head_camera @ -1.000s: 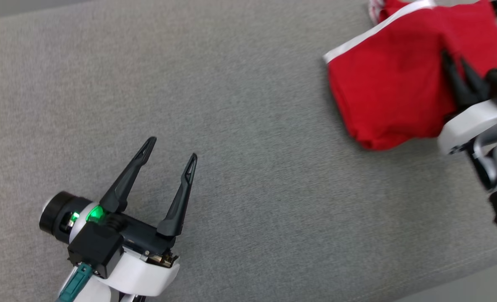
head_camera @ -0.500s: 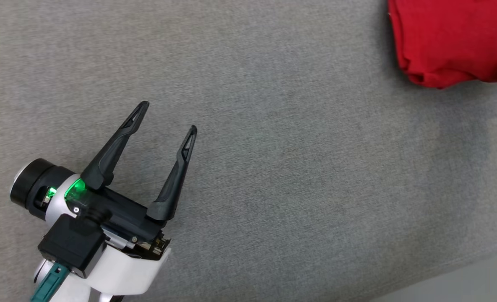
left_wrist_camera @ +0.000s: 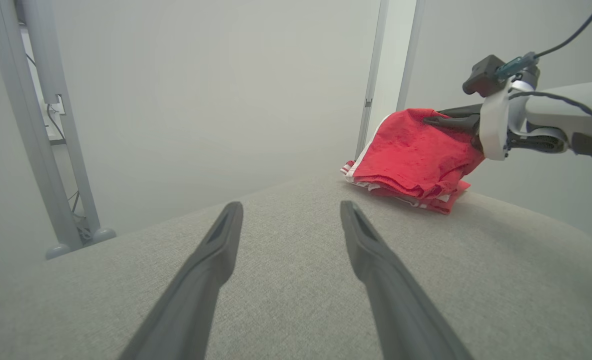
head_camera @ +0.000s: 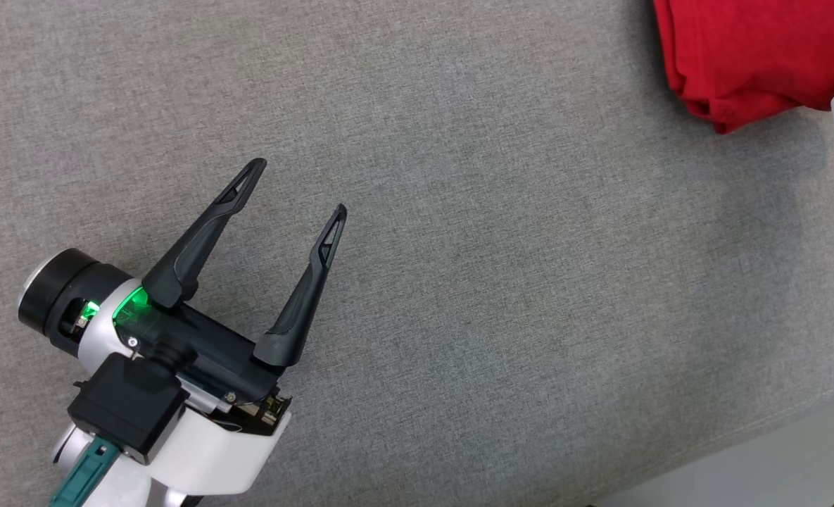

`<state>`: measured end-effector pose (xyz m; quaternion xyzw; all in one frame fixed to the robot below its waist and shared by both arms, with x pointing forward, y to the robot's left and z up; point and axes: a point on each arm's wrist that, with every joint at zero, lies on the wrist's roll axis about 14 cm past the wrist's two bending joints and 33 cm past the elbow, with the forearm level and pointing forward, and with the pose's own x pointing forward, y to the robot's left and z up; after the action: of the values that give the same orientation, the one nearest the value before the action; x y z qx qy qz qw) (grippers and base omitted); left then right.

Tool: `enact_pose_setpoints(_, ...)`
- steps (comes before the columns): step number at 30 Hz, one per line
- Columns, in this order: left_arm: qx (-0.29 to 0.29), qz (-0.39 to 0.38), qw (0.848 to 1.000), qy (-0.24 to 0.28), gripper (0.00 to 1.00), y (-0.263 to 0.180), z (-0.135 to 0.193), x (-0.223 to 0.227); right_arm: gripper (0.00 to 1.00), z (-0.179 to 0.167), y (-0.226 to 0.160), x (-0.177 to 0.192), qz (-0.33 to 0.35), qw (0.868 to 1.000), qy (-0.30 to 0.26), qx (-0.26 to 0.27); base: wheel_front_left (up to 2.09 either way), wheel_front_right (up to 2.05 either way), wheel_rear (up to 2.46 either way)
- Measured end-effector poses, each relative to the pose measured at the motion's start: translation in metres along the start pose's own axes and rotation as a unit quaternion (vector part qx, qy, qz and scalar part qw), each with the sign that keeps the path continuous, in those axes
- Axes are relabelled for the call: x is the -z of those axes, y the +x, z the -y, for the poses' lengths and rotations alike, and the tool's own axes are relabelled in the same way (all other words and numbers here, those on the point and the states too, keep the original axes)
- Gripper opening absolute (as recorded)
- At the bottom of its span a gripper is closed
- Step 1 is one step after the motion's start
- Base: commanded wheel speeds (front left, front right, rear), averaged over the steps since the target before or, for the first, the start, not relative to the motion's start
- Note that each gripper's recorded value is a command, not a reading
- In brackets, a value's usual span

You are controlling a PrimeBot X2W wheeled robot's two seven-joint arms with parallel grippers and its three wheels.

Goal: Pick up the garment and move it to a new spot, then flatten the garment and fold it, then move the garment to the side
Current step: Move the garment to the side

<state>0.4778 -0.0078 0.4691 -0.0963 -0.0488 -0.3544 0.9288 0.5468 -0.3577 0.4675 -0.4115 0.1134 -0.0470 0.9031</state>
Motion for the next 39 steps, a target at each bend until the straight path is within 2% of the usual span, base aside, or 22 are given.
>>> enact_pose_setpoints(5, 0.000, -0.001, 1.000, 0.001, 1.00, -0.002, 0.000, -0.001, 0.00, -0.001, 0.000, 0.005, -0.016, 1.000, -0.013, 0.000, 0.00, 0.00, 0.00)
enact_pose_setpoints(8, -0.001, 0.000, 1.000, 0.002, 1.00, -0.002, -0.002, -0.003, 0.19, 0.003, 0.000, 0.008, -0.026, 0.999, -0.023, 0.005, 0.00, 0.00, 0.00)
enact_pose_setpoints(10, -0.002, -0.001, 1.000, 0.003, 1.00, -0.004, -0.002, -0.003, 0.38, 0.010, -0.001, 0.007, -0.027, 0.999, -0.026, 0.016, 0.00, 0.00, 0.00)
enact_pose_setpoints(11, -0.003, -0.002, 1.000, 0.003, 1.00, -0.005, -0.002, -0.003, 0.38, 0.012, -0.002, 0.007, -0.029, 0.999, -0.030, 0.019, 0.00, 0.00, 0.00)
enact_pose_setpoints(13, -0.004, -0.002, 1.000, 0.003, 1.00, -0.006, -0.003, -0.005, 1.00, 0.017, -0.005, 0.008, -0.036, 0.998, -0.045, 0.021, 0.00, 0.00, 0.00)
enact_pose_setpoints(17, -0.008, -0.001, 1.000, 0.008, 1.00, -0.009, -0.005, -0.010, 1.00, 0.023, -0.009, -0.003, -0.022, 0.998, -0.047, 0.036, 0.00, 0.00, 0.00)
enact_pose_setpoints(24, -0.034, 0.007, 0.999, 0.011, 1.00, -0.015, -0.007, -0.024, 1.00, 0.011, -0.020, -0.033, 0.022, 0.999, -0.016, 0.036, 0.00, 0.00, 0.00)
enact_pose_setpoints(27, -0.050, 0.012, 0.999, 0.012, 1.00, -0.020, -0.009, -0.032, 1.00, -0.008, -0.024, -0.047, 0.041, 0.999, 0.019, 0.025, 0.00, 0.00, 0.00)
enact_pose_setpoints(30, -0.077, 0.010, 0.997, 0.010, 1.00, -0.029, -0.013, -0.037, 1.00, -0.033, -0.029, -0.059, 0.052, 0.995, 0.085, 0.011, 0.00, 0.00, 0.00)
enact_pose_setpoints(33, -0.107, 0.016, 0.994, 0.001, 1.00, -0.038, -0.016, -0.045, 1.00, -0.048, -0.034, -0.065, 0.059, 0.986, 0.153, -0.005, 0.00, 0.00, 0.00)
enact_pose_setpoints(35, -0.129, 0.018, 0.992, -0.002, 1.00, -0.047, -0.020, -0.049, 1.00, -0.059, -0.037, -0.074, 0.068, 0.975, 0.209, -0.019, 0.00, 0.00, 0.00)
enact_pose_setpoints(39, -0.183, 0.013, 0.983, -0.007, 1.00, -0.070, -0.032, -0.052, 1.00, -0.088, -0.049, -0.123, 0.120, 0.944, 0.300, -0.071, 0.00, 0.00, 0.00)
